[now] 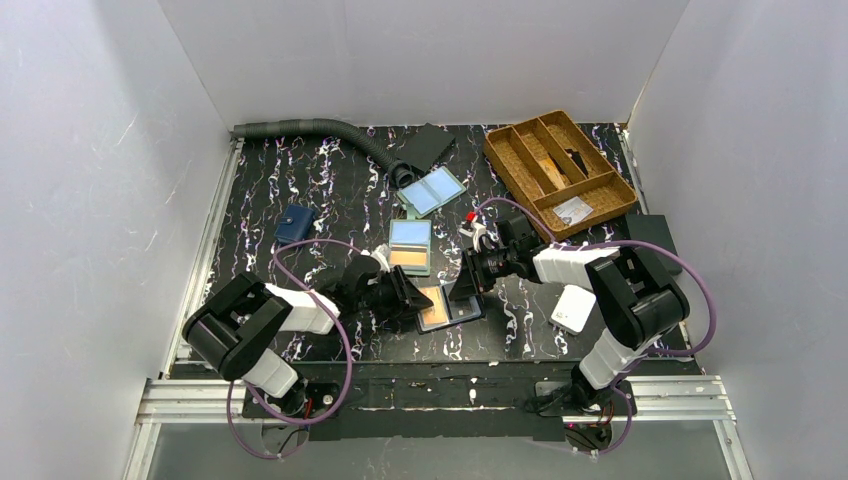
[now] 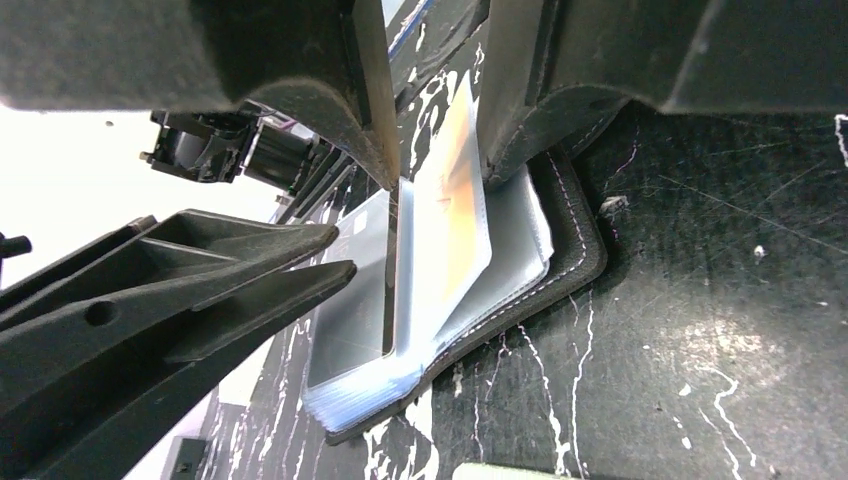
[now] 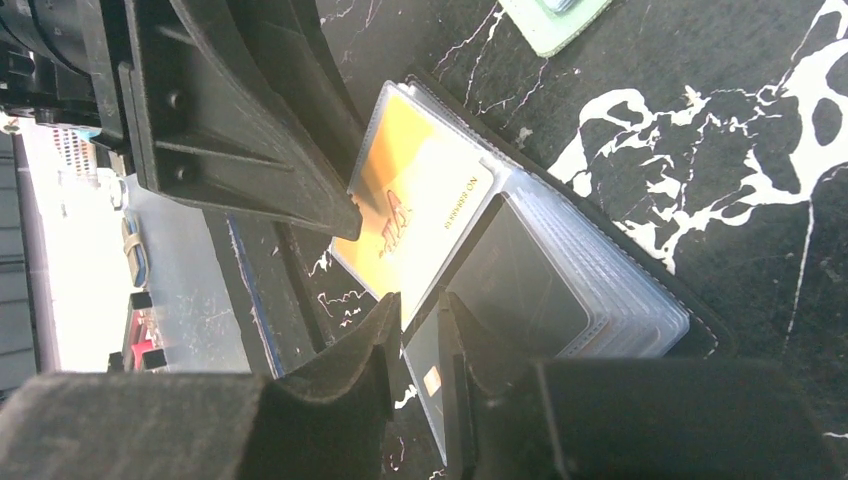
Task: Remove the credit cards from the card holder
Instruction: Remove the credit card from the card holder, then place the credit card in the storage box, then remove the credit card from the card holder.
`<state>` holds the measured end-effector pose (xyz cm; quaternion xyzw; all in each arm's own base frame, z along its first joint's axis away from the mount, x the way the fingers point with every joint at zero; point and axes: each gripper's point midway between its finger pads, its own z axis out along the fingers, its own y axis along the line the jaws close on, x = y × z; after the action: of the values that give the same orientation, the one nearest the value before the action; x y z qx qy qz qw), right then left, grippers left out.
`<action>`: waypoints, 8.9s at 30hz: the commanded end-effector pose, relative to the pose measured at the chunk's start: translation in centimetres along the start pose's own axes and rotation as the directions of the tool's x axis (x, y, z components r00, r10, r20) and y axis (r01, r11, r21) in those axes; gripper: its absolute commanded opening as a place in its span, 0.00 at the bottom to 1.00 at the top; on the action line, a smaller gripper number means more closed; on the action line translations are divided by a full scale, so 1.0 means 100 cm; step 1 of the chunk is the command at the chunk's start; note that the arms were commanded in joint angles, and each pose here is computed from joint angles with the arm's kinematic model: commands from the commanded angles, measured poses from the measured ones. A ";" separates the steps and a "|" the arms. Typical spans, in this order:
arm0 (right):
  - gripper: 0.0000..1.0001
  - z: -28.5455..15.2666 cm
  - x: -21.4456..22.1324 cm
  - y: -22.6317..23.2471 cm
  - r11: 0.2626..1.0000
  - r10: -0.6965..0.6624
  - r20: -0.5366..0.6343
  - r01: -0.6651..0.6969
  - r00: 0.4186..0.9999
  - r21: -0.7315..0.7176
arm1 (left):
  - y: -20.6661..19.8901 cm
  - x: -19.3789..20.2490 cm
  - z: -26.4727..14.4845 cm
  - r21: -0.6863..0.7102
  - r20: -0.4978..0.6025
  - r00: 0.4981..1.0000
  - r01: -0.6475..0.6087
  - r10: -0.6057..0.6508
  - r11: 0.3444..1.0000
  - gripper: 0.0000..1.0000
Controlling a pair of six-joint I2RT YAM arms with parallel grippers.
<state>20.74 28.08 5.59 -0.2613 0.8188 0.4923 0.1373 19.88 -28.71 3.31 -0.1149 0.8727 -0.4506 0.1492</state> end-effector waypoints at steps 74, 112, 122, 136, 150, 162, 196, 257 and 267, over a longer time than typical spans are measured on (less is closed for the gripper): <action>0.01 -0.020 -0.022 0.023 0.975 0.058 0.055 -0.045 0.997 -0.220 | -0.050 -0.019 -0.019 0.409 0.059 0.998 -0.052 0.030 0.911 0.02; 0.01 -0.020 -0.014 -0.017 0.999 0.010 0.027 -0.009 1.000 -0.036 | 0.019 -0.017 -0.015 0.239 0.066 0.993 0.077 -0.095 0.968 0.00; 0.01 -0.054 -0.036 0.000 0.977 -0.201 0.091 0.206 0.975 -0.050 | 0.012 -0.022 -0.026 0.210 0.102 0.992 0.046 -0.069 0.977 0.26; 0.01 -0.135 -0.092 0.002 0.916 -0.400 0.198 0.386 0.895 0.109 | 0.017 -0.038 -0.062 -0.006 0.195 0.969 -0.153 0.152 0.988 0.37; 0.01 -0.247 -0.201 -0.059 0.835 -0.466 0.225 0.340 0.856 0.433 | -0.006 -0.078 -0.136 -0.203 0.375 0.870 -0.259 0.319 0.944 0.98; 0.01 -0.291 -0.255 -0.138 0.770 -0.463 0.234 0.257 0.855 0.584 | -0.034 -0.090 -0.127 -0.172 0.300 0.878 -0.334 0.372 0.927 0.98; 0.02 -0.260 -0.251 -0.273 0.715 -0.278 0.059 0.166 0.959 0.679 | -0.029 -0.087 -0.114 -0.156 0.241 0.900 -0.333 0.363 0.930 0.98; 0.53 -0.182 -0.094 -0.014 0.900 -0.432 0.337 0.375 0.837 0.221 | -0.070 -0.002 -0.096 0.049 0.072 0.928 -0.369 0.365 0.928 0.98; 0.51 -0.139 -0.075 -0.009 0.898 -0.438 0.250 0.404 0.864 0.175 | -0.076 -0.009 -0.084 0.026 0.097 0.920 -0.384 0.380 0.923 0.98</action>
<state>28.18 16.61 15.11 -0.3304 0.7502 0.4412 0.3653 16.99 -25.77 13.36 0.0364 0.8662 -0.4318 0.2486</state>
